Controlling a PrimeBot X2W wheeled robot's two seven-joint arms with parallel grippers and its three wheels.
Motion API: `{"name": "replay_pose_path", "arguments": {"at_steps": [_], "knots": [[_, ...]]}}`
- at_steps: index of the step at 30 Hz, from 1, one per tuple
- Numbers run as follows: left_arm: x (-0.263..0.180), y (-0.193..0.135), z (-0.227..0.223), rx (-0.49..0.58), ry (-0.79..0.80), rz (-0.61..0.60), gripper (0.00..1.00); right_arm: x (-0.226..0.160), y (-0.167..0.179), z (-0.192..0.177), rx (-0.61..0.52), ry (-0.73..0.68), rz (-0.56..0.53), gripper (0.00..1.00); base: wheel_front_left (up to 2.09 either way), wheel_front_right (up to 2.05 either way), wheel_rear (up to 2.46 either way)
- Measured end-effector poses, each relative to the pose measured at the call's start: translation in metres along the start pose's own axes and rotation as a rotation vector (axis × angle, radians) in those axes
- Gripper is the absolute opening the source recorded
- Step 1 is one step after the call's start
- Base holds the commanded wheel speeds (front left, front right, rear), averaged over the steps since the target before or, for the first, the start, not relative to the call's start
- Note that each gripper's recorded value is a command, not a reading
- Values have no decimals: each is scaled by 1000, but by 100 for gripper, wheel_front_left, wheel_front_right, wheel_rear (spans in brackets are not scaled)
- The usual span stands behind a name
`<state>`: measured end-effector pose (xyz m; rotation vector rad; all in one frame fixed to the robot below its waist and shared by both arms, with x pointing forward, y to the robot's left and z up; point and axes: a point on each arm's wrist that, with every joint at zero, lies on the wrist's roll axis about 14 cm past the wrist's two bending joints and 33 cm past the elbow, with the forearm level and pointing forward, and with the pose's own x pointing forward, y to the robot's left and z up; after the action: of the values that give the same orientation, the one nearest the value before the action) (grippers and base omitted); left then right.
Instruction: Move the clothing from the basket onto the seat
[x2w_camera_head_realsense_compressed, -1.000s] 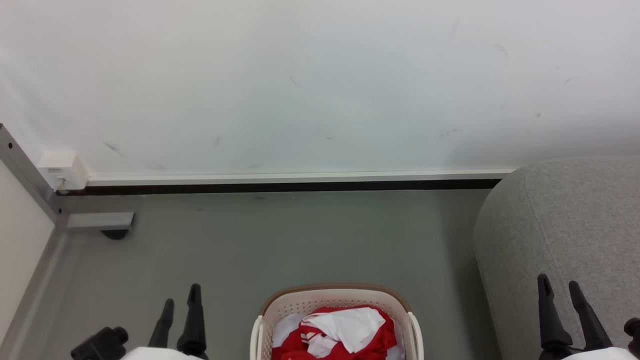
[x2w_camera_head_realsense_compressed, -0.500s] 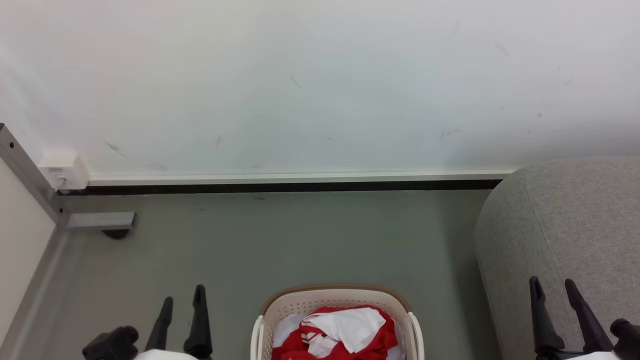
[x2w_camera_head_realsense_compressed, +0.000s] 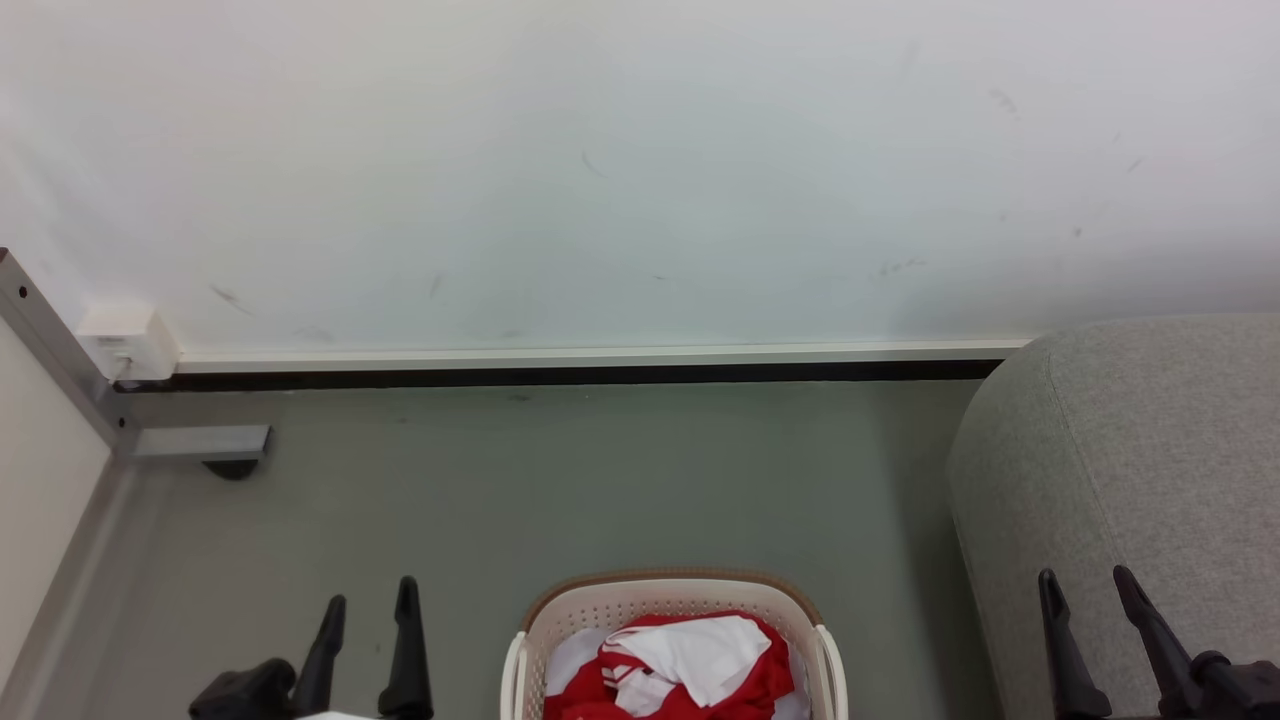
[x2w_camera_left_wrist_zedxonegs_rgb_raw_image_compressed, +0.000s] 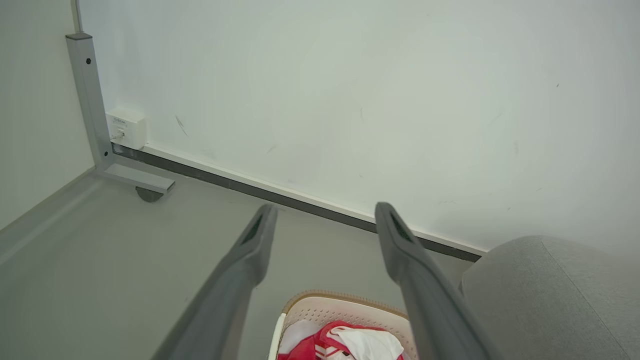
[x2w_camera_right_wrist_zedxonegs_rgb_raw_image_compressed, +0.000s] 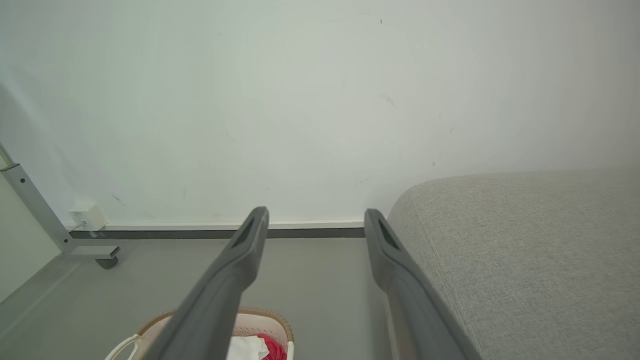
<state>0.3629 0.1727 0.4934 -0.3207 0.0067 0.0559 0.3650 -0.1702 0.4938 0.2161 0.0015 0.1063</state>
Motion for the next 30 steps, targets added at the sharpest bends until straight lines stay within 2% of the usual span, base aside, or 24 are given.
{"name": "replay_pose_path", "arguments": {"at_steps": [7,30], "knots": [[-1,-3,-1,57,-8,-10,100,-2,-1,-1,-54,-2,4,100,0,0,0],[-8,-14,-9,209,-16,-72,100,-10,-12,-9,-112,0,-40,100,0,0,0]]}}
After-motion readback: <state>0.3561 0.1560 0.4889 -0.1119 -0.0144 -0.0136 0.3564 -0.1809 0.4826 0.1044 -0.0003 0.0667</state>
